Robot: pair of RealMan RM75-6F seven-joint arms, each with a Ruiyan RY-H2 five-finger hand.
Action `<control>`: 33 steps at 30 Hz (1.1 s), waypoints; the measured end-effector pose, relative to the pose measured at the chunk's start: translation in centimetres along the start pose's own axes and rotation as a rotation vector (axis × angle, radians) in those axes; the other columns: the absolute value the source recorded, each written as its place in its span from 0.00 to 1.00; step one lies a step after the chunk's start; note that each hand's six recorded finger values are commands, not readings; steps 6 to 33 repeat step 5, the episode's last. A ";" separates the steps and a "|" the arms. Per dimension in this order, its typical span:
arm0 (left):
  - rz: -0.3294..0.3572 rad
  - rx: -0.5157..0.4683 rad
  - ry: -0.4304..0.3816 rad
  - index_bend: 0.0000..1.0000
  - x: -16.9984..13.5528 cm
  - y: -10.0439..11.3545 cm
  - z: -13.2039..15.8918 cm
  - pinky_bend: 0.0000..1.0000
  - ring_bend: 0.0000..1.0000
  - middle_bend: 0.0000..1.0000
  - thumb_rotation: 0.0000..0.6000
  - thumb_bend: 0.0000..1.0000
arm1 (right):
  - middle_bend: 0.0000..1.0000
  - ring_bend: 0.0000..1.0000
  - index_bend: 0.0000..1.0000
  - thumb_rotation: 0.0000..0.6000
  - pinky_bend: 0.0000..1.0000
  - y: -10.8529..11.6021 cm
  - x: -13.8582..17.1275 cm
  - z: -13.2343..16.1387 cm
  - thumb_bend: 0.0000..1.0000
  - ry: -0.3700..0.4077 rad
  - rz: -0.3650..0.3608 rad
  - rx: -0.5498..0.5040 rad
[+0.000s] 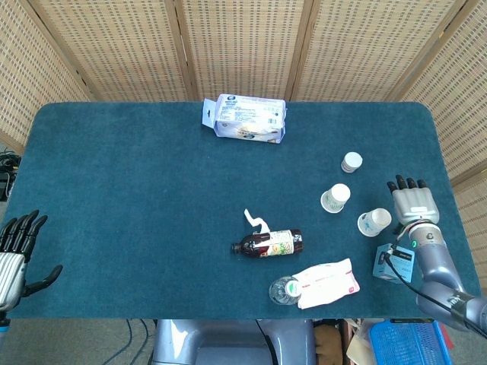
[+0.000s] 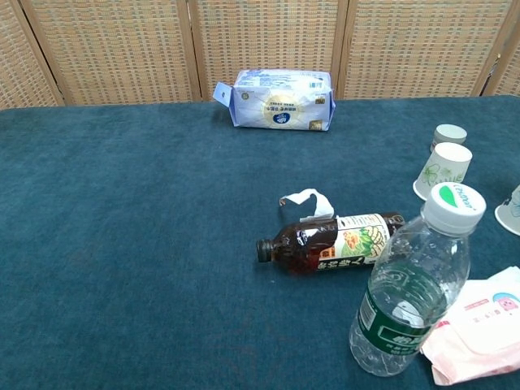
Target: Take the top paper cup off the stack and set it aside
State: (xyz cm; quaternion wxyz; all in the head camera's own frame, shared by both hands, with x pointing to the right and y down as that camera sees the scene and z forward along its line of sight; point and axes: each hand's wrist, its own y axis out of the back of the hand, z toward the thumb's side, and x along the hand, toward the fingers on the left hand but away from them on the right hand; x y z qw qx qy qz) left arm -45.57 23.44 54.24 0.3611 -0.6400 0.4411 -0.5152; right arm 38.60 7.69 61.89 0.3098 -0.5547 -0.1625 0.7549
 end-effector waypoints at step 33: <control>-0.004 0.002 0.009 0.00 0.0 -0.1 -0.3 0.00 0.00 0.00 1.00 0.27 | 0.00 0.00 0.05 1.00 0.01 0.2 2.4 -0.1 0.18 0.061 -0.105 -0.051</control>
